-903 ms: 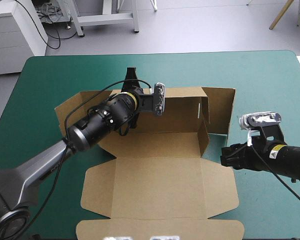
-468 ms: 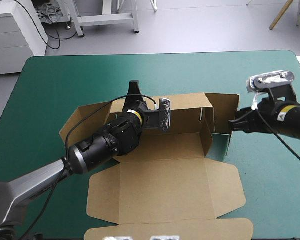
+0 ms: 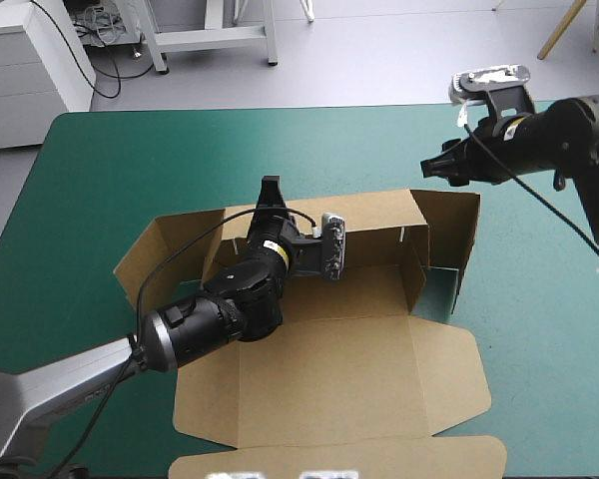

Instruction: Fold the box

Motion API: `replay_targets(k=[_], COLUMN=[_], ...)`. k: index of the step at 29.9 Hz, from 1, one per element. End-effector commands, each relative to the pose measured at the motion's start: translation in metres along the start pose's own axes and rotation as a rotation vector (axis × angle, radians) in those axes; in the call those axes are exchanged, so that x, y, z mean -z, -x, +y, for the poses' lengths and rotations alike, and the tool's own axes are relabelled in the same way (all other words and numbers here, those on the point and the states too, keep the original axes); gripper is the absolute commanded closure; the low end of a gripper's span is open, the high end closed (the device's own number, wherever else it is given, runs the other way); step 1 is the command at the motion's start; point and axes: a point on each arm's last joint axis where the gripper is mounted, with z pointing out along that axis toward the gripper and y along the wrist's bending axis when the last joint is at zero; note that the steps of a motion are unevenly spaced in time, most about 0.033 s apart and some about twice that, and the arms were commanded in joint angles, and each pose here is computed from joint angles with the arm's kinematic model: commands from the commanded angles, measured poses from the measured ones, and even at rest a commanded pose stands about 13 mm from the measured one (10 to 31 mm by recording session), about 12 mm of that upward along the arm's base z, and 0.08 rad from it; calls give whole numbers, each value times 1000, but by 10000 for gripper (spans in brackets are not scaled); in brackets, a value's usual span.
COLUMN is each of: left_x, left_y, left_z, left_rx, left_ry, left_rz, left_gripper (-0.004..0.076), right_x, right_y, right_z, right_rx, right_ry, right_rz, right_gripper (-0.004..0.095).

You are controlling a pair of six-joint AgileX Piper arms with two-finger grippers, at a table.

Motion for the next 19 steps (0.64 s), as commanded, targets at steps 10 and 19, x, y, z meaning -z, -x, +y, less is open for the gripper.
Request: replay_targets(k=[10, 19], left_x=[11, 13], left_y=[8, 9], left_z=[-8, -10], left_rx=[56, 111], left_ry=[-63, -71], left_rz=[-42, -39], left_gripper=[734, 734], right_x=[-52, -105], right_y=[23, 18], right_z=[-54, -71], right_rx=[-104, -114], right_ry=[46, 13], right_rz=[-20, 90], right_gripper=[399, 399])
